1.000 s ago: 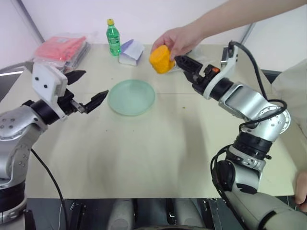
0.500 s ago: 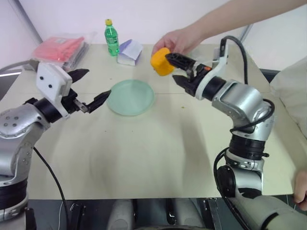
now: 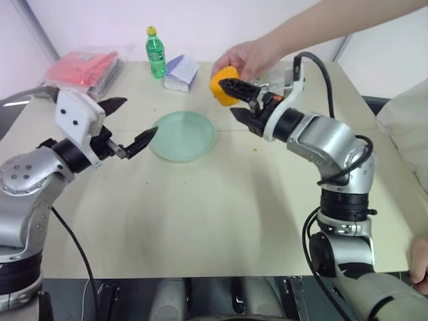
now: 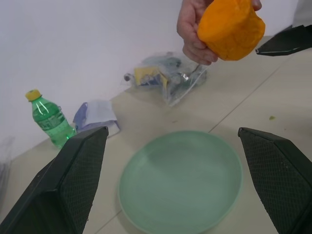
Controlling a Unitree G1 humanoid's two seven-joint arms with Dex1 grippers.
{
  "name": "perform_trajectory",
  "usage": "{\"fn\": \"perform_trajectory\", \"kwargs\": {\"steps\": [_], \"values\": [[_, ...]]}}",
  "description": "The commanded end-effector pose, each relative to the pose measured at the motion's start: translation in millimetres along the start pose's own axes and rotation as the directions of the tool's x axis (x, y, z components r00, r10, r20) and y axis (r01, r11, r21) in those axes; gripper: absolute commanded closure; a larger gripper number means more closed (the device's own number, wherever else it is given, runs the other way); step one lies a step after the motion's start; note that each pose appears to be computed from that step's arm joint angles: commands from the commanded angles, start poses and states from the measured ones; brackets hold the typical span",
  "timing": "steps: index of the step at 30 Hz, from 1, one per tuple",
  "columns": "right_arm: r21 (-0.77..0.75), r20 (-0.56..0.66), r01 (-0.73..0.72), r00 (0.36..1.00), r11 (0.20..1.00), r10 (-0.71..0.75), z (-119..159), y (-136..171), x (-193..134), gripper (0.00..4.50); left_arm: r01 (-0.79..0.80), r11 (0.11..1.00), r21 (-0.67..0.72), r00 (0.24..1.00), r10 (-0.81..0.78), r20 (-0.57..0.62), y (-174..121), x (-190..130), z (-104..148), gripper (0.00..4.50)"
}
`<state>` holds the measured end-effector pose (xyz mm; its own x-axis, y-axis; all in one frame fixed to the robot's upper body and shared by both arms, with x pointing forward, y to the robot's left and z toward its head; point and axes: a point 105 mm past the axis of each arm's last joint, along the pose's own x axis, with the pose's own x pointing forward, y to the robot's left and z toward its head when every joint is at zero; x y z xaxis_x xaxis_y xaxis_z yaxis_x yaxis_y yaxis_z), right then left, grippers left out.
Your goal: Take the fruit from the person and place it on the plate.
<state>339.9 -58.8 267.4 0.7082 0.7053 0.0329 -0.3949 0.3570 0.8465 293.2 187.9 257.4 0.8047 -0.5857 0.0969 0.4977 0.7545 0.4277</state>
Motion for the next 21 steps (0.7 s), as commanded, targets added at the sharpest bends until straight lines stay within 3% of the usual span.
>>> {"fn": "perform_trajectory", "kwargs": {"steps": [1,21], "values": [[-0.047,0.007,-0.050,0.999,0.998,0.050,4,12,1,0.03,-0.017,0.999,0.028,0.999,0.016,0.033,0,-2,11,0.00],[-0.161,0.057,-0.036,0.997,0.986,0.046,18,15,18,0.03,-0.028,1.000,0.013,0.999,0.028,0.029,-7,-4,11,0.00]]}}
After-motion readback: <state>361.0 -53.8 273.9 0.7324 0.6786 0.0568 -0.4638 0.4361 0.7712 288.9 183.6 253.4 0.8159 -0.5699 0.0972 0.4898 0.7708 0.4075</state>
